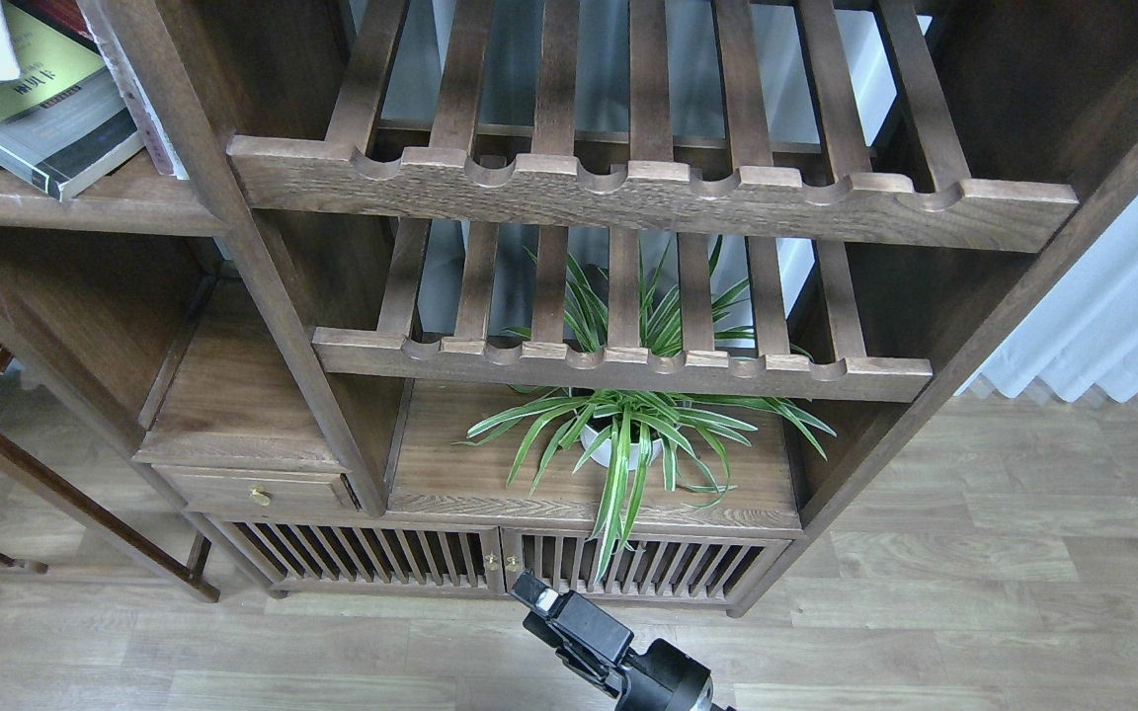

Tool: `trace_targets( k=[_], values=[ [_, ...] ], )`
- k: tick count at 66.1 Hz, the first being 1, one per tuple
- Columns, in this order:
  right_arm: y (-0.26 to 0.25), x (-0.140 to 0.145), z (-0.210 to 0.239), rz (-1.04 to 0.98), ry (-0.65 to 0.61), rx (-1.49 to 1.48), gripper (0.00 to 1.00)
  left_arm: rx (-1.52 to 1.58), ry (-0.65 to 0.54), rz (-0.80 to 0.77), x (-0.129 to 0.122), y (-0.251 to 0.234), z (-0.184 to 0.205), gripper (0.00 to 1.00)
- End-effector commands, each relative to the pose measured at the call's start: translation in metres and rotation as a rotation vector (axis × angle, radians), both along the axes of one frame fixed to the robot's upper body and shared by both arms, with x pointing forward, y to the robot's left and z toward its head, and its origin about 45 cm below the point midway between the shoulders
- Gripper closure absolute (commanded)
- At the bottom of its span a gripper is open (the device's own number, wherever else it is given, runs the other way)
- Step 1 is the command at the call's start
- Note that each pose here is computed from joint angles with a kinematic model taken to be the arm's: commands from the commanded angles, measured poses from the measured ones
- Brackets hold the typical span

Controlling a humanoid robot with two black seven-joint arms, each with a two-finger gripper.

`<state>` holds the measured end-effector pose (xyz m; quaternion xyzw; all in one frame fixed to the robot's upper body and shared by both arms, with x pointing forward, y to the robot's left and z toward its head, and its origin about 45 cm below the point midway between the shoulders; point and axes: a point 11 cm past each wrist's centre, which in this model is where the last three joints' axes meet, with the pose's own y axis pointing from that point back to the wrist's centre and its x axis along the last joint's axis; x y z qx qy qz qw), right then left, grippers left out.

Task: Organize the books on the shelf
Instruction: 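Place the white book on the stack in the compartment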

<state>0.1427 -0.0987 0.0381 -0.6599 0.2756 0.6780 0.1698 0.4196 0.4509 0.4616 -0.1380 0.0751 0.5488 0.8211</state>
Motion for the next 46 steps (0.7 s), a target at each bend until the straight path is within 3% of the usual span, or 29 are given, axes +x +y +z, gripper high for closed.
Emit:
trace_targets(
  k=[1, 32, 43, 46],
  values=[
    [0.0, 0.0, 0.0, 0.0, 0.0, 0.0, 0.01, -0.009, 0.021, -0.009, 0.016, -0.009, -0.001, 0.93],
    [0.0, 0.0, 0.0, 0.0, 0.0, 0.001, 0.01, -0.023, 0.052, -0.026, 0.042, -0.026, 0.003, 0.9],
    [0.0, 0.0, 0.0, -0.001, 0.0, 0.001, 0.01, -0.026, 0.067, -0.036, 0.045, -0.032, -0.004, 0.66],
    [0.0, 0.0, 0.0, -0.001, 0.0, 0.001, 0.01, -0.028, 0.075, -0.036, 0.045, -0.032, -0.008, 0.55]
  ],
)
